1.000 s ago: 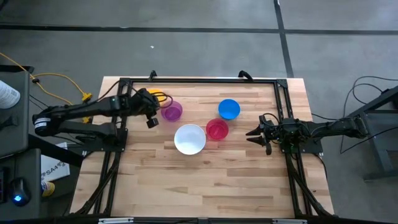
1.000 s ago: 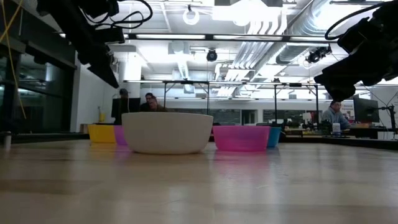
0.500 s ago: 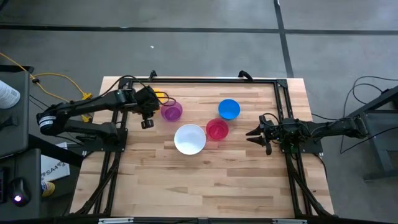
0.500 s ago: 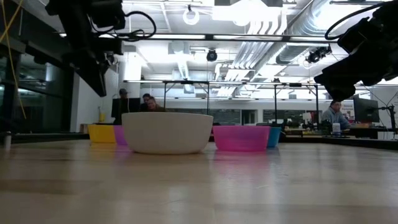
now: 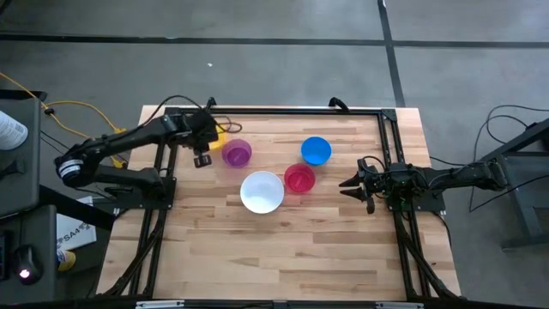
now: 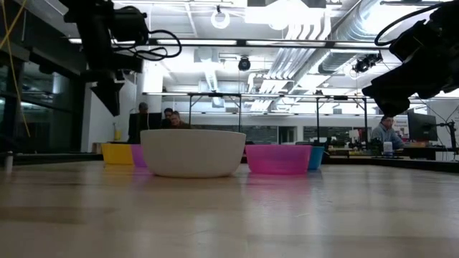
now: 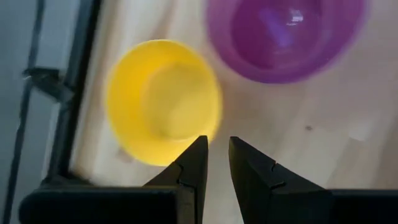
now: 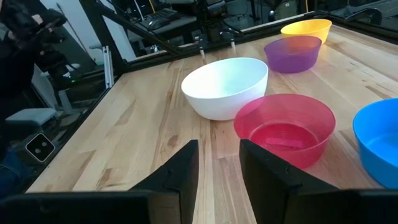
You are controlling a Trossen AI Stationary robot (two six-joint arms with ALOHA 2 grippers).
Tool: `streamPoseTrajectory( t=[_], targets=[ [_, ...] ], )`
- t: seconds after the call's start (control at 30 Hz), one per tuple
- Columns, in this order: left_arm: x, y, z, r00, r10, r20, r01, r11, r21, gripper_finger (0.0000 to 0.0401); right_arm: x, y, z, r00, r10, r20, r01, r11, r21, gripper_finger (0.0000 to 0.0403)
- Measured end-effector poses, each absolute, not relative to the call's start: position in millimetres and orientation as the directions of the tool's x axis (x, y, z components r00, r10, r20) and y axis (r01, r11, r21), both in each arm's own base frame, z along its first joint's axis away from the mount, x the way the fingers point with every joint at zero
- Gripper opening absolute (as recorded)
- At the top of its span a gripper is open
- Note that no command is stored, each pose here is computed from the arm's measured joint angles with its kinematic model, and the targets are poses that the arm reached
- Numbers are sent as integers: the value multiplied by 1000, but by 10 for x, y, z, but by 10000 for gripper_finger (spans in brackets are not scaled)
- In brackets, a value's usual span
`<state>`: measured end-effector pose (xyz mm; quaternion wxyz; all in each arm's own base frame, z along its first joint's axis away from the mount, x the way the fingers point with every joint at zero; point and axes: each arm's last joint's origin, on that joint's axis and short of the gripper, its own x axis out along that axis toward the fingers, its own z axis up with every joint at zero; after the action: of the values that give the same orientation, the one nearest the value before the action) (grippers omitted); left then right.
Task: Nest bowls inside each other
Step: Stack the yellow bowl on top of the white bowl
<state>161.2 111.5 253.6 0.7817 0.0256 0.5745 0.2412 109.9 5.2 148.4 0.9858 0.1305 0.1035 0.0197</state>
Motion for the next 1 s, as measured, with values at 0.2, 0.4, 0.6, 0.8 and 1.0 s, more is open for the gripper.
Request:
streamPoseTrajectory(
  t=[0.2,0.4,0.6,0.8,1.0],
  targets=[
    [1755,1334,2637,135,429,-893,-445,832,332,65,1099,51,1484,978,65,-199,-11,965,261,110],
    [1920,1531,2570,92,393,-915,-504,811,298,65,1099,52,1483,978,65,-199,-11,965,261,110],
    [1947,1597,2498,95,356,-929,-368,880,300,65,1099,52,1484,978,67,-199,-12,965,262,110],
    [1922,1631,2501,118,334,-935,-283,914,291,64,1099,52,1484,978,66,-199,-12,965,262,110],
    [1805,1729,2398,80,341,-936,-231,920,316,32,1099,52,1483,978,67,-199,-13,965,262,110]
  ],
)
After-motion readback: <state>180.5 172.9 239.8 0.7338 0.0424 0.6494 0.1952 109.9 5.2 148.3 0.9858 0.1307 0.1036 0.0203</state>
